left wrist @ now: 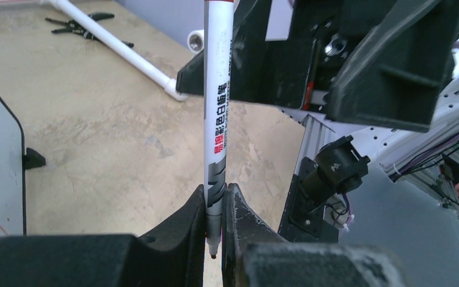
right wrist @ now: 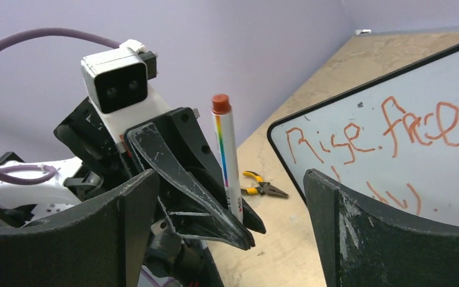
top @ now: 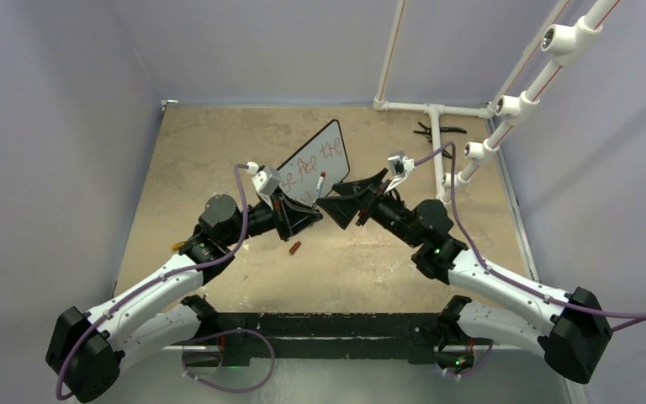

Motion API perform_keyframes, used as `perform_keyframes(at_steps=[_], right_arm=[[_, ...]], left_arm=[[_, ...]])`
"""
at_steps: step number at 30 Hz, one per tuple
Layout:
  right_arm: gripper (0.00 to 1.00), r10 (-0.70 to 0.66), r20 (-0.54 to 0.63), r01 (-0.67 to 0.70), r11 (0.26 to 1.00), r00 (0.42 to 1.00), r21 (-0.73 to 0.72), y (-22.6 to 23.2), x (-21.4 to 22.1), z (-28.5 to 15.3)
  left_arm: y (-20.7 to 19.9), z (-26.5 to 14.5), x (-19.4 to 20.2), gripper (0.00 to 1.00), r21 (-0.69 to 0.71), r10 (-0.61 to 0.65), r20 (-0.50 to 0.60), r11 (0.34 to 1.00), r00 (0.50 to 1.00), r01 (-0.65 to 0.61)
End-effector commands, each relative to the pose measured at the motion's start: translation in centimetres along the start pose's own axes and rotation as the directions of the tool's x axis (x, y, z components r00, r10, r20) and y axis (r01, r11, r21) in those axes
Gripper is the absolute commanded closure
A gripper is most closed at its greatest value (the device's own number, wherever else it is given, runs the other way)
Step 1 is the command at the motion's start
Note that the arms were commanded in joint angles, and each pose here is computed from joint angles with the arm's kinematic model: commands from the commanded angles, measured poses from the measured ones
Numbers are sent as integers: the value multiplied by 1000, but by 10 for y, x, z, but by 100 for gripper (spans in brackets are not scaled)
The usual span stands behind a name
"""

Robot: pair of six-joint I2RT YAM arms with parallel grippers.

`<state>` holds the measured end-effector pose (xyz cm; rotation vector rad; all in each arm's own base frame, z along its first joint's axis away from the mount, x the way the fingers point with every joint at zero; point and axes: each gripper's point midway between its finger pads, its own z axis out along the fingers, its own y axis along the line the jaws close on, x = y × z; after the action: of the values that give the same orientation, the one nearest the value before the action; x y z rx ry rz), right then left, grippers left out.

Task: Write a sentence on the whiteboard
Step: Pass from the left arm to the right

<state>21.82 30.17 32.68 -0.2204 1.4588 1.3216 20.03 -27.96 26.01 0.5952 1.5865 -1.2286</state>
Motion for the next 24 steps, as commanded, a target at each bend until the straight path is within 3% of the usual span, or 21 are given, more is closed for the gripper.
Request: perform_keyframes(at_steps=[1, 9, 17, 22, 24], right_arm=[[10, 80, 98, -69, 991, 992, -116, 21, -18, 2], [42, 59, 41, -53, 987, 997, -150, 21, -3, 13], [64, 43, 15, -40, 986, 999, -160, 20, 4, 19], [90, 26, 20, -23, 990, 999, -141, 17, 3, 18], [95, 18, 25, -15, 993, 1000, -118, 14, 1, 17]], left_arm=[[-14, 0, -18, 100, 66, 8, 92, 998, 996, -14], [-15, 3, -9, 100, 95, -8, 63, 995, 998, 2], [-15, 5, -4, 100, 111, -9, 40, 994, 999, 5], [-8, 6, 4, 100, 77, -20, 11, 997, 1000, 19], [3, 7, 9, 93, 21, -20, -15, 1000, 1000, 20]])
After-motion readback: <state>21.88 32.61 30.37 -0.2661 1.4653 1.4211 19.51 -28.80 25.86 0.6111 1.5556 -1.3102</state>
